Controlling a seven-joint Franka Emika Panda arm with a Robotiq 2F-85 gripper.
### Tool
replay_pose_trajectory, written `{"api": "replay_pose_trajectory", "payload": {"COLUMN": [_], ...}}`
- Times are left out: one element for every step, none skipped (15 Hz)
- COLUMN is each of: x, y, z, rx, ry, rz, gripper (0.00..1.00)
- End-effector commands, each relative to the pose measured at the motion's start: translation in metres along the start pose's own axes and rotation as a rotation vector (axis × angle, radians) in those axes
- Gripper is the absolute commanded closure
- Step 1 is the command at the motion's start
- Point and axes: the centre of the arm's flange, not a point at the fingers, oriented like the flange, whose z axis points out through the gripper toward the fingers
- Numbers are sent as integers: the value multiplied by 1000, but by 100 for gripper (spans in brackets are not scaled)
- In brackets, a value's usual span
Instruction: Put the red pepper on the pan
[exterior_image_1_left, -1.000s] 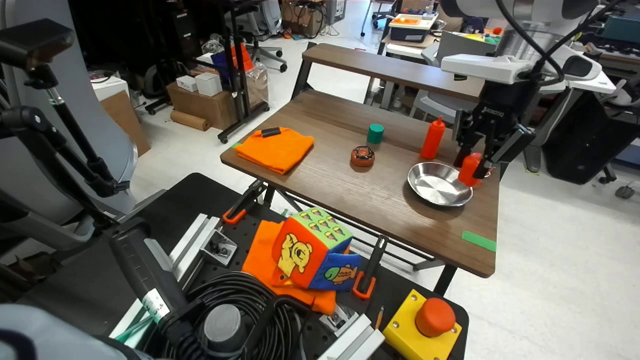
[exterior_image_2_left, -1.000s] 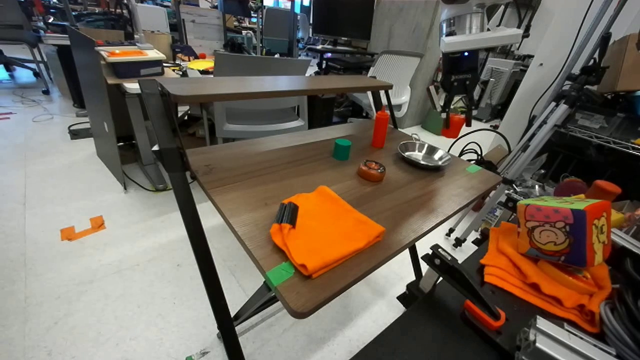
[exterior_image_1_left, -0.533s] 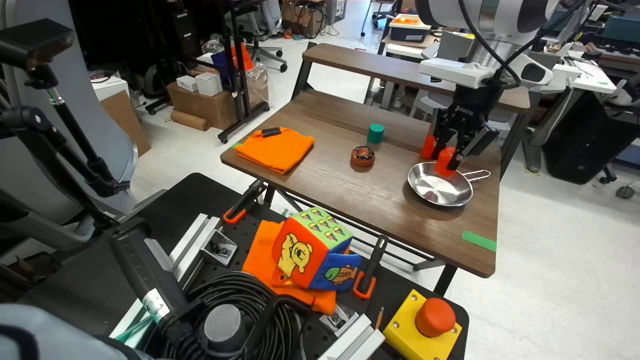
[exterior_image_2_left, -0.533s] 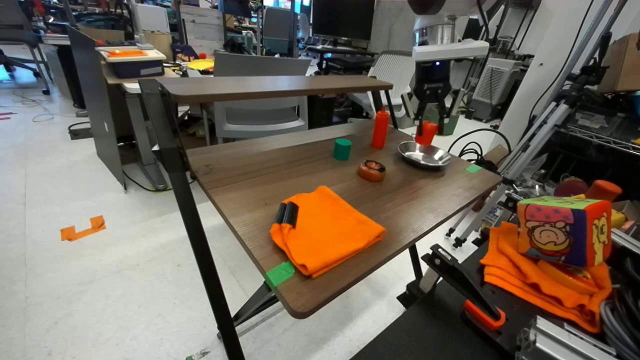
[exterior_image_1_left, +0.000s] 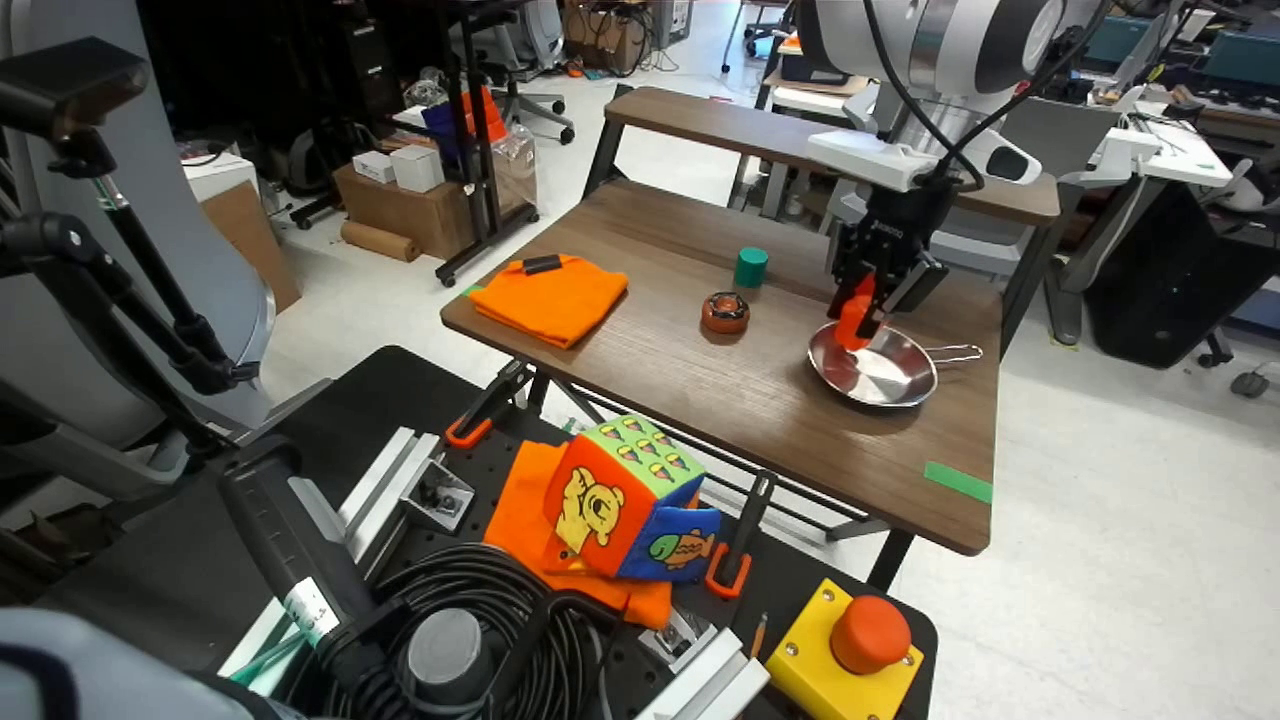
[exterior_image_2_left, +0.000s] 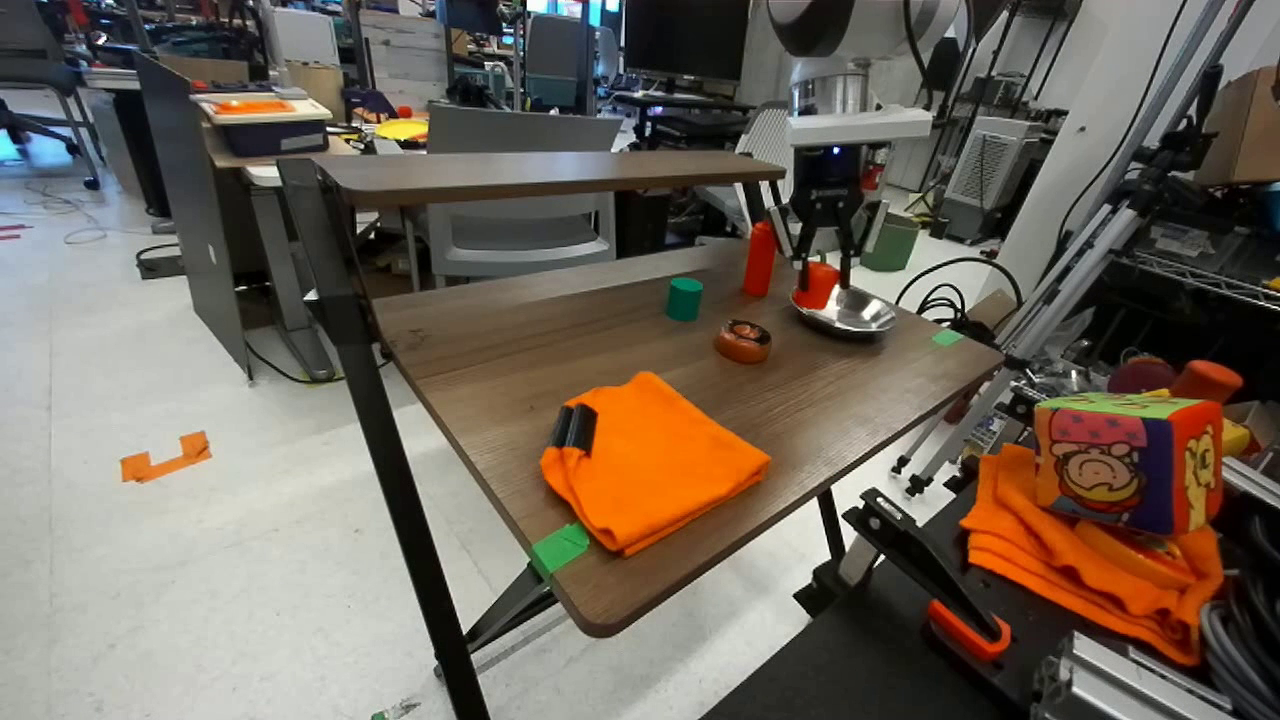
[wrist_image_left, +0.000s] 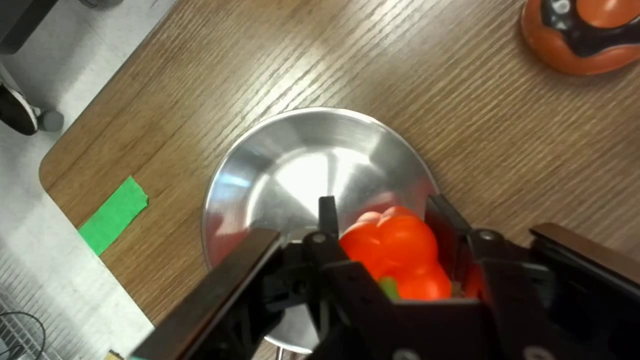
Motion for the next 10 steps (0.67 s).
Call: {"api": "replay_pose_trajectory", "payload": {"x": [4,4,4,4,3,3,3,3,5,5], "y": [5,9,11,13,16,18,20,23,24,26], "z": [-3,0,2,6,11,14,17,19,19,16], "rx": [18,24,28,21,15,11,3,-3,-10,-12], "ry": [-41,-59,-76,-95,-111,-122,-128,-128,-121,-114], "rz": [9,16,24,32,41,48,54,63,74,79], "gripper": [78,78,78,78,30,27,20,16,14,7]}}
